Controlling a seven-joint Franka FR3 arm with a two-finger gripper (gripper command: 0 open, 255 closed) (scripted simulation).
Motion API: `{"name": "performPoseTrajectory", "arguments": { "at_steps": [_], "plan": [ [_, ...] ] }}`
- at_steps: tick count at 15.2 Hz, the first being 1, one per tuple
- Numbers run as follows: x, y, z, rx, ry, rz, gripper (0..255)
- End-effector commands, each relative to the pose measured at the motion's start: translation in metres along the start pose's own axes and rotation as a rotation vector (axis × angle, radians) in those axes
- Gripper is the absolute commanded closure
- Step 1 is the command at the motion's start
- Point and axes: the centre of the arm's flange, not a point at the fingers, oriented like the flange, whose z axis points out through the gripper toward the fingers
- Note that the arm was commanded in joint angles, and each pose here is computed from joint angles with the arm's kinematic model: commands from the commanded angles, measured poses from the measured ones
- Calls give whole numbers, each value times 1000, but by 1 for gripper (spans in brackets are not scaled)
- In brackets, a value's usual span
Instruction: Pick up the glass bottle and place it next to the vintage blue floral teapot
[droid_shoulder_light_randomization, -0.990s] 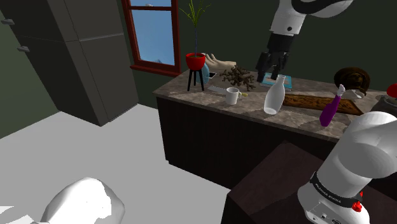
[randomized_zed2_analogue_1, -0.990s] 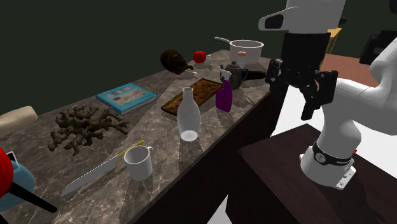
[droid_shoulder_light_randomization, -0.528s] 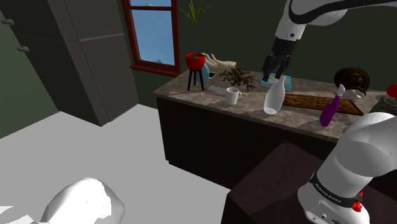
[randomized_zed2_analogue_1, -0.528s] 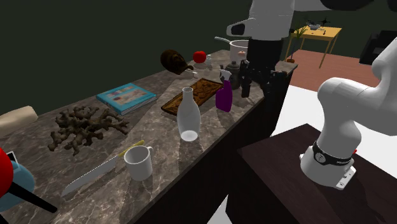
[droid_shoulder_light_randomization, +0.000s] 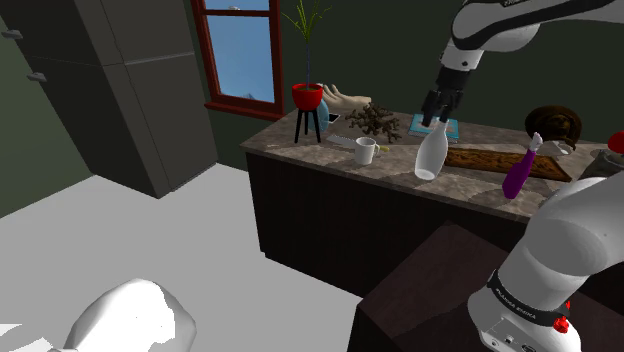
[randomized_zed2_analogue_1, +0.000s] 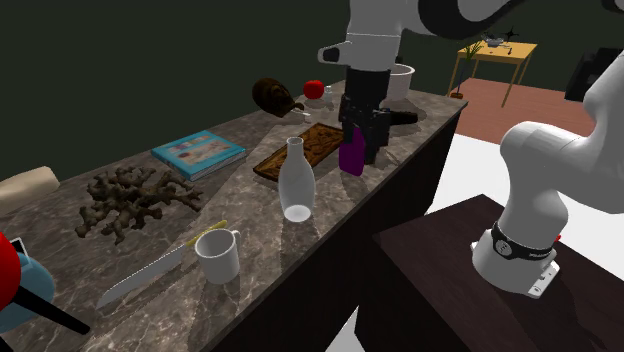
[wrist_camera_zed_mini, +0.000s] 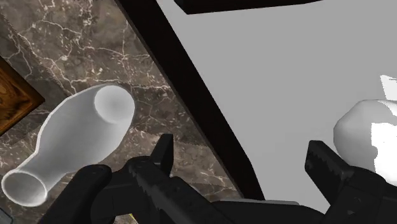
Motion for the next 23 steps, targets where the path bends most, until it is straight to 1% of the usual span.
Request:
{"name": "performPoseTrajectory", "arguments": {
  "at_steps": [1,14,15,23],
  "plan": [
    [4,24,7,-9,7,1,0],
    [44,179,36,-58,51,14,0],
    [46,186,37,-60,53,14,0],
    [48,189,77,-60,53,14,0]
  ]
}}
